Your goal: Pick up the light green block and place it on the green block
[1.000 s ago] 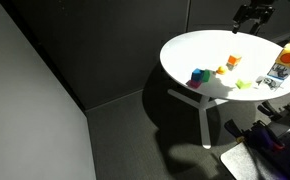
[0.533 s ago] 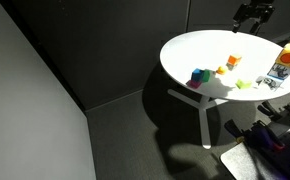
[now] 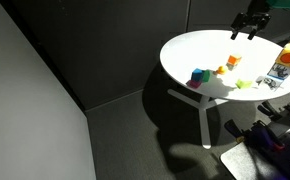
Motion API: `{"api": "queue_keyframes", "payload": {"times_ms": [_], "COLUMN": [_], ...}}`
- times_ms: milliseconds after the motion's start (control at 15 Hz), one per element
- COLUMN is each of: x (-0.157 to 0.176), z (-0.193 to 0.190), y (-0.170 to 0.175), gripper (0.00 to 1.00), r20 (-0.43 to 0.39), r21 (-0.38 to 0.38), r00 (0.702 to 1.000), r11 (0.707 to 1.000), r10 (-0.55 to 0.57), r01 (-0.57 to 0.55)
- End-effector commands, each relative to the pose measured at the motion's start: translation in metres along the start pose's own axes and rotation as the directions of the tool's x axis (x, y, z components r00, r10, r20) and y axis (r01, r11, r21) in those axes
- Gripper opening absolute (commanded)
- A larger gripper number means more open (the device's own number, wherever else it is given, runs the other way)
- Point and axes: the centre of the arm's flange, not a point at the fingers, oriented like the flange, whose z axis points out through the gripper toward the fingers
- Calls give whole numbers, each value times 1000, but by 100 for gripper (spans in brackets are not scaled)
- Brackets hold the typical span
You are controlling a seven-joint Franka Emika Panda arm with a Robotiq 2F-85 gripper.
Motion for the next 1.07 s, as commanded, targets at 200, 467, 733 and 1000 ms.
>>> {"api": "queue_keyframes", "payload": {"times_ms": [200,467,733,1000], "x": [10,12,13,14], "z": [54,80,103,123], "y": [20,32,45,61], "gripper": [100,100,100,100], "r20": [16,30,34,38], "r21": [-71,-118,-151,-162], "r00": [1000,999,999,999], "r11": [997,992,988,986], "r10": [-7,-28,-38,-18], "r01": [8,31,43,24]}}
